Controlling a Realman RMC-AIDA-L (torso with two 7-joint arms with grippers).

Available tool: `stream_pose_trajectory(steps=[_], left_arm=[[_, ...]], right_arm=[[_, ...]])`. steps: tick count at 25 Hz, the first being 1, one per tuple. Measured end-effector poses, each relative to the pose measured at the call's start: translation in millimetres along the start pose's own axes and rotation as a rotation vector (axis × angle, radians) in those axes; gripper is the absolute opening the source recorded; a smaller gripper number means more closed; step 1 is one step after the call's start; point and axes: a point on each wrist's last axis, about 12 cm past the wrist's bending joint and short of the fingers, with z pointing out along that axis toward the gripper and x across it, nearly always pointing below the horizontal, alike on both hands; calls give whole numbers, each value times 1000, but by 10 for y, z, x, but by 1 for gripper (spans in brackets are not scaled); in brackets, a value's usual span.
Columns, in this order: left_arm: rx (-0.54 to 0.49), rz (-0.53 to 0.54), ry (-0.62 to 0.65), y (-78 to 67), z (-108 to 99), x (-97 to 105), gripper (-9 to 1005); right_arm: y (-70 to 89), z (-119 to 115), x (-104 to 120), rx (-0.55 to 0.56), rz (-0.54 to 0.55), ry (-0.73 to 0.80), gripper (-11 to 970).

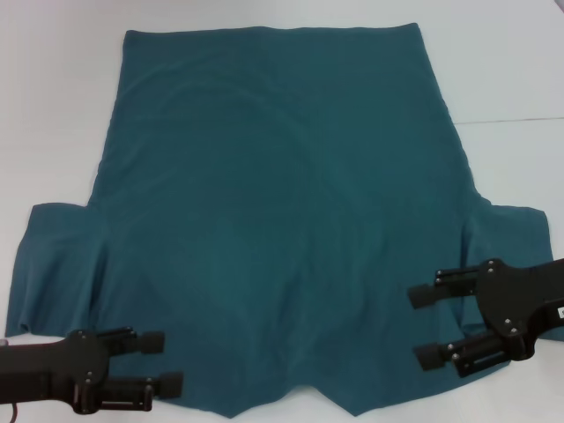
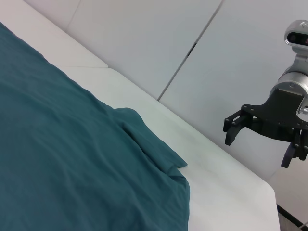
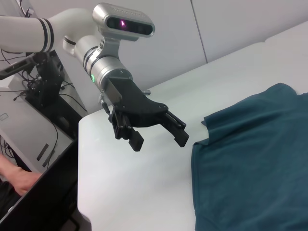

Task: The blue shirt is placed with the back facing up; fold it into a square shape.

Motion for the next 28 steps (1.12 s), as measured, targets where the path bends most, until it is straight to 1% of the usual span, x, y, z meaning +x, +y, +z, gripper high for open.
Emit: stream_pose_trajectory(steps=[20,21,22,26,27,28], left_arm=[[-11,-16,-5,8,-15,-10,923],[-26,-28,-7,21,-39,-27,923],[-76,-61,-9,50,-127,-63,922],[-189,-119,-23,83,-326,-117,920],[-239,-148,-21,85,-413,-133,919],[-239,-148,-21,85,-413,-133,919]], right_arm=[[-1,25,-15,-5,-3,-1,909],[-2,26,-18,-5,-3,-1,909],[-3,27,-21,-5,-3,-1,909],[-5,28,-24,-5,-1,-1,909],[-4,29,-24,-5,0,-1,909],[-4,29,-24,-5,0,-1,909]])
